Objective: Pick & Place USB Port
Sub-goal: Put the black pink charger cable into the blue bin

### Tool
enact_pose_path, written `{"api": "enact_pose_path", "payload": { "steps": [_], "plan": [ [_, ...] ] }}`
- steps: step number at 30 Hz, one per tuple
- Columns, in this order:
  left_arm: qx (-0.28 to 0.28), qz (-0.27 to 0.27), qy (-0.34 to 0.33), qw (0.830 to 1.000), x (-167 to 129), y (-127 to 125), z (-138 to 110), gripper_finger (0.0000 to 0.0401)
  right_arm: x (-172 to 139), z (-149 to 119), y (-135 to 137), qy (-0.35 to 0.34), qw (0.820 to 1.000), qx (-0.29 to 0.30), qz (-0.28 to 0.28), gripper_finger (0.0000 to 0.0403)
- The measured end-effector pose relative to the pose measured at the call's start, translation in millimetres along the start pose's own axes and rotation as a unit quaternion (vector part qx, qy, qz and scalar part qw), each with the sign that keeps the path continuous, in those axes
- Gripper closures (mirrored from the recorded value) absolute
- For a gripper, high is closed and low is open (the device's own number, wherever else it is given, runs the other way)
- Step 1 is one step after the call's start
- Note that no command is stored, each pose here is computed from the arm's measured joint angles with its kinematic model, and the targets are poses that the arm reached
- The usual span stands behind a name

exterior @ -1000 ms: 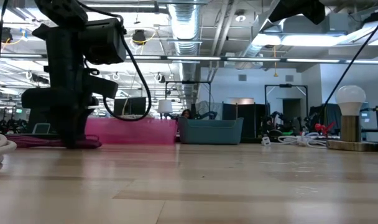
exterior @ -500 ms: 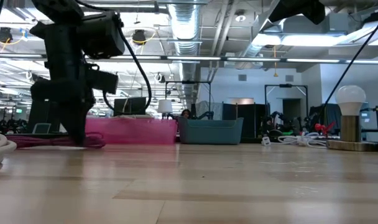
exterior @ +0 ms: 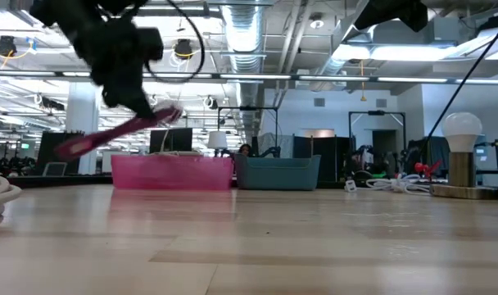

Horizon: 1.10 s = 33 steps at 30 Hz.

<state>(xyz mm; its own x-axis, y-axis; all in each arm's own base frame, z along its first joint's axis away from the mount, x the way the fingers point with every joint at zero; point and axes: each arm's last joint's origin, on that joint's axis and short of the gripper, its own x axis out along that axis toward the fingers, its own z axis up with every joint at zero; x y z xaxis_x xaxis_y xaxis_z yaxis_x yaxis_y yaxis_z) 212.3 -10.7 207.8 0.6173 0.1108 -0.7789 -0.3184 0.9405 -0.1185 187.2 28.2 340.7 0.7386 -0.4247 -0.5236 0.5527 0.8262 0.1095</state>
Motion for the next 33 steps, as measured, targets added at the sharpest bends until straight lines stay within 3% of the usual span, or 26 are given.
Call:
{"api": "enact_pose_path", "payload": {
  "steps": [10, 21, 26, 33],
  "plan": [
    [-0.053, -0.039, -0.181, 0.981, -43, 7, 25, 0.0383, 0, -1, -1, 0.006, 1.000, -0.005, -0.004, 0.0403],
    [-0.079, -0.085, -0.330, 0.937, -63, 2, 50, 0.0383, 0, -1, -1, 0.006, 1.000, -0.023, -0.004, 0.0403],
    [-0.076, -0.096, -0.370, 0.921, -69, 0, 57, 0.0383, 0, -1, -1, 0.006, 1.000, -0.027, -0.006, 0.0403],
    [-0.078, -0.102, -0.385, 0.914, -72, 0, 59, 0.0383, 3, 3, -3, -0.006, 1.000, -0.014, -0.009, 0.0403]
  ]
}}
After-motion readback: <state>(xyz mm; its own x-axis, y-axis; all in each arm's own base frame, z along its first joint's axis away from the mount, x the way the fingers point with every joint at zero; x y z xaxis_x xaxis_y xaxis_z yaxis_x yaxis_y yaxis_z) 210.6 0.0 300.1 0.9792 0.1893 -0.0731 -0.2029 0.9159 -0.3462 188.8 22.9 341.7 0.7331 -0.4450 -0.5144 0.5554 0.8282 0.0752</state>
